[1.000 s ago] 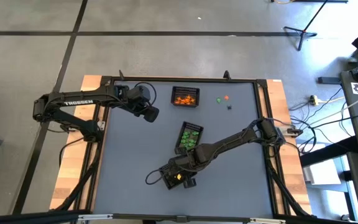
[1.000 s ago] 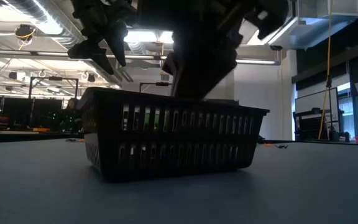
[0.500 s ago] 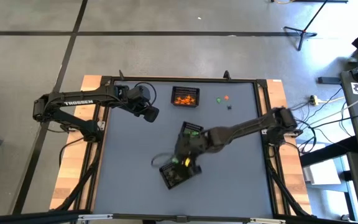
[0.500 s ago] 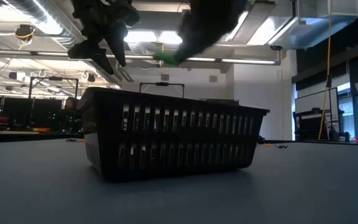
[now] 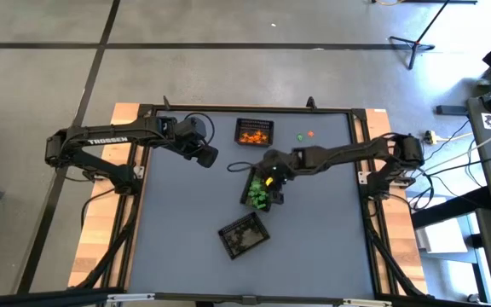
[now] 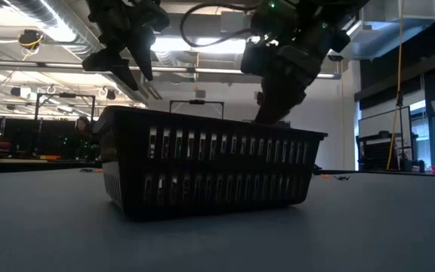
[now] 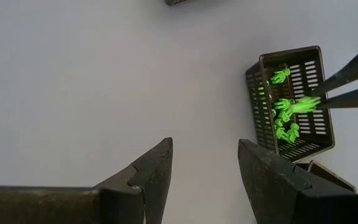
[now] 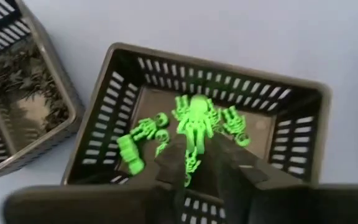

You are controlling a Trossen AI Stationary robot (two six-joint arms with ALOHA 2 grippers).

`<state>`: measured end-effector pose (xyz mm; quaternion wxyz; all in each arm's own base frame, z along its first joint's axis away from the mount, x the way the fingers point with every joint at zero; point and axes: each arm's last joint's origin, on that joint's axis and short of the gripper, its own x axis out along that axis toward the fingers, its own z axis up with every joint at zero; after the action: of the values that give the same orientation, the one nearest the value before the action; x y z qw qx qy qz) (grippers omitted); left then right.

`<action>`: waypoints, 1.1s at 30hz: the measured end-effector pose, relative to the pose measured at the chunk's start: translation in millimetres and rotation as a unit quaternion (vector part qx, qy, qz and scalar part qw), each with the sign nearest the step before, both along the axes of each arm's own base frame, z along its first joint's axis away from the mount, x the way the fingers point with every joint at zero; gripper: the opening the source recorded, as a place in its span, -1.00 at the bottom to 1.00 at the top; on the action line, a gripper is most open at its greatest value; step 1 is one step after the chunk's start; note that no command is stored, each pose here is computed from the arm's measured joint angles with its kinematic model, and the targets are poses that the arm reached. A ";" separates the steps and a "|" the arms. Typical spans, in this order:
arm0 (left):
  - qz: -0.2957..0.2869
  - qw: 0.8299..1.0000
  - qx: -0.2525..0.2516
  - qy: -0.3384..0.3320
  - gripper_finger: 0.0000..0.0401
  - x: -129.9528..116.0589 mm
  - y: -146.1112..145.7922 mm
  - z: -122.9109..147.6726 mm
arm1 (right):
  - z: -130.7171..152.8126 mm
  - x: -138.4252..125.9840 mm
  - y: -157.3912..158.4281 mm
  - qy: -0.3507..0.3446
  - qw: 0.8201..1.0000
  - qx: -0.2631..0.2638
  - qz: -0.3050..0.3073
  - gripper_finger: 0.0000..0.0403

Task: Sort Halloween decoration
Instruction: Put the green skeleton toy into the center black bin, then put the black spider toy into the bottom black bin

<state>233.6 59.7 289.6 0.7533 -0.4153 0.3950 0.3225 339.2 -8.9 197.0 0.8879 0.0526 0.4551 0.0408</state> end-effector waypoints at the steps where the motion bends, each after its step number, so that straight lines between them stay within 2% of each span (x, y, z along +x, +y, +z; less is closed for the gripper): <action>1: 0.000 1.000 0.000 0.000 -0.12 0.0 0.0 0.0 | -1.0 -0.6 -0.8 0.001 1.000 0.005 0.002 -0.57; 5: 0.000 1.000 0.000 0.000 -0.12 0.0 0.0 0.0 | 0.1 -1.2 -0.1 0.001 1.000 0.011 0.001 -0.29; 8: 0.000 1.000 0.000 0.000 -0.12 0.0 0.0 0.0 | 9.5 -4.7 0.3 -0.011 1.000 0.014 -0.001 -0.18; 13: 0.000 1.000 0.000 0.000 -0.12 0.0 0.0 0.0 | 38.8 -28.0 -0.2 -0.064 0.998 -0.014 -0.009 -0.18; 18: 0.000 1.000 0.000 0.000 -0.12 0.0 0.0 0.0 | 62.9 -81.3 -2.3 -0.152 0.987 -0.042 -0.040 -0.28; 21: 0.000 1.000 0.000 0.000 -0.12 0.0 0.0 0.0 | 74.5 -118.7 -1.7 -0.226 0.970 -0.060 -0.062 -0.33; 27: 0.000 1.000 0.000 0.000 -0.12 0.0 0.0 0.0 | 91.1 -183.5 1.1 -0.394 0.914 -0.069 -0.066 -0.37; 30: 0.000 1.000 0.000 0.000 -0.12 0.0 0.0 0.0 | 88.3 -207.2 2.6 -0.441 0.893 -0.067 -0.062 -0.37; 33: 0.000 1.000 0.000 0.000 -0.12 0.0 0.0 0.0 | 79.3 -224.3 4.7 -0.465 0.883 -0.054 -0.044 -0.37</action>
<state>233.6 59.6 289.6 0.7533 -0.4151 0.3953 0.3225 115.0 -4.2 276.3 0.9999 -0.0004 -0.0114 -0.0031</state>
